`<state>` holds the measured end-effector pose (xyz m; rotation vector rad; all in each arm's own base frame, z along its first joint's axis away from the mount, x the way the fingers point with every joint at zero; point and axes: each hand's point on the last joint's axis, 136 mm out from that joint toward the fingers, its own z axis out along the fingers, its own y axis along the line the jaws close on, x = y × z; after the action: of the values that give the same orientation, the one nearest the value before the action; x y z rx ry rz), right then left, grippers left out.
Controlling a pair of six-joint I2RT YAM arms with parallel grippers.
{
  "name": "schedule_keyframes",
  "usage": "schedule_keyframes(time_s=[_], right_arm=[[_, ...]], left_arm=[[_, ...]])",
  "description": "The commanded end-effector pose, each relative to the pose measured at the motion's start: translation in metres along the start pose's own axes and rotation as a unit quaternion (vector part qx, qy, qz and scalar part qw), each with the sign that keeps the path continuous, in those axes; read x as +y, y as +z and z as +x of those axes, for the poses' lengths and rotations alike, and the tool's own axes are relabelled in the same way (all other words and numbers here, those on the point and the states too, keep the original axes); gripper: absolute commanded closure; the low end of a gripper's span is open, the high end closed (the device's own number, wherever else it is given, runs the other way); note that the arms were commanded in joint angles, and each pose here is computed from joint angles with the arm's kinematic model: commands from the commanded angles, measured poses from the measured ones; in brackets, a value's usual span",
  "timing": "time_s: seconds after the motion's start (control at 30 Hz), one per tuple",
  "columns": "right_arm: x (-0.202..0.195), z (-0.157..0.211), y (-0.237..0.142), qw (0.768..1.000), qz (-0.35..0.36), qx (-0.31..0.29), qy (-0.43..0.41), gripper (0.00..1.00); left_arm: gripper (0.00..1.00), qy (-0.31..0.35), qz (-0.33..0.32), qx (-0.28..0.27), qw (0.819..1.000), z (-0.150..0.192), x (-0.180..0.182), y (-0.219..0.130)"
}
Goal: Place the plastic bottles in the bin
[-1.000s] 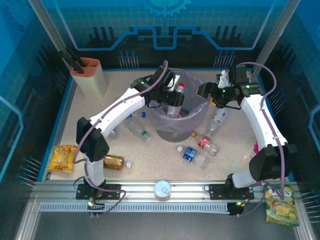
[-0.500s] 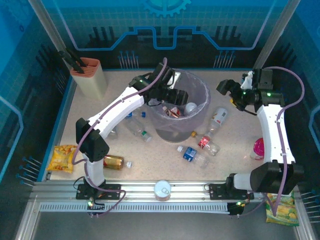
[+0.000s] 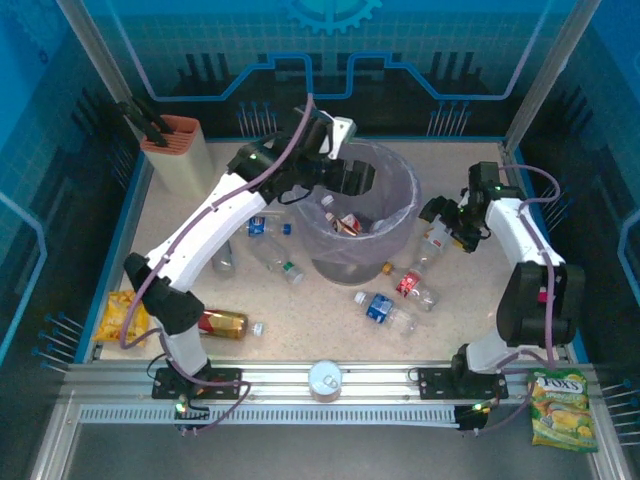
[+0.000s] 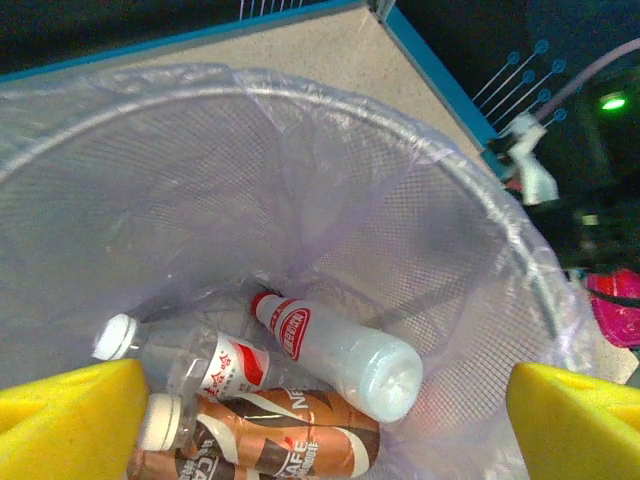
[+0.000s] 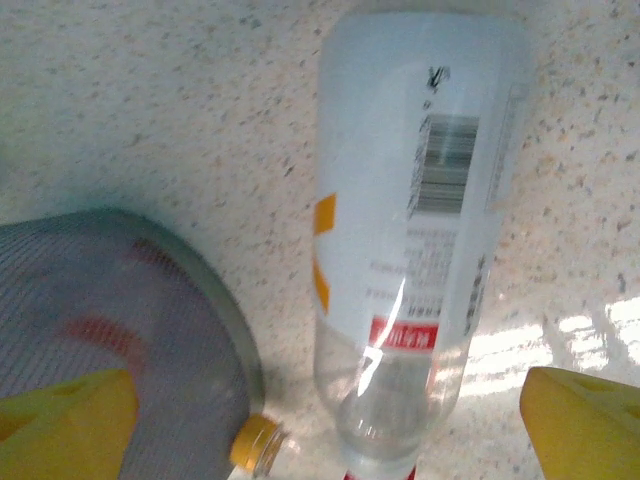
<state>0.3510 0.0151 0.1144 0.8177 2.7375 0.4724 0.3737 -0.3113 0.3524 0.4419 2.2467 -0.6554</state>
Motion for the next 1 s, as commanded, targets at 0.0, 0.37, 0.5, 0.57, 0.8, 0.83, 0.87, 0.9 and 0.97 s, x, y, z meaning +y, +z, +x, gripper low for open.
schedule_keyframes(time_s=[0.0,0.37,0.5,0.57,0.8,0.83,0.87,0.9,0.97], right_arm=[[-0.005,-0.013,0.022,1.000,0.019,-0.009,0.006,0.02],[-0.015,-0.028,0.069,0.999,0.050,0.016,0.013,0.16],[-0.016,-0.031,0.073,0.998,0.054,0.019,0.012,0.21],[-0.016,-0.032,0.073,0.998,0.054,0.017,0.012,0.24],[-0.023,-0.038,0.066,0.998,0.055,0.010,0.013,0.31],[-0.024,-0.039,0.063,0.998,0.055,0.008,0.013,0.32],[-0.024,-0.041,0.060,0.999,0.053,0.005,0.011,0.34],[-0.024,-0.042,0.058,0.999,0.051,0.006,0.009,0.35],[-0.023,-0.044,0.052,0.999,0.049,0.006,0.003,0.39]], left_arm=[[0.06,-0.013,-0.020,-0.045,0.999,-0.017,0.016,-0.054],[0.03,-0.196,-0.130,-0.022,0.972,0.074,0.149,-0.130],[0.03,-0.261,-0.151,0.006,0.953,0.122,0.183,-0.126],[0.03,-0.298,-0.160,0.012,0.941,0.145,0.202,-0.120],[0.03,-0.367,-0.209,0.033,0.906,0.209,0.247,-0.100],[0.03,-0.372,-0.213,0.039,0.903,0.215,0.251,-0.097],[0.03,-0.373,-0.218,0.046,0.901,0.221,0.254,-0.094],[0.03,-0.375,-0.222,0.049,0.899,0.226,0.257,-0.092],[0.02,-0.378,-0.229,0.058,0.895,0.234,0.263,-0.086]])
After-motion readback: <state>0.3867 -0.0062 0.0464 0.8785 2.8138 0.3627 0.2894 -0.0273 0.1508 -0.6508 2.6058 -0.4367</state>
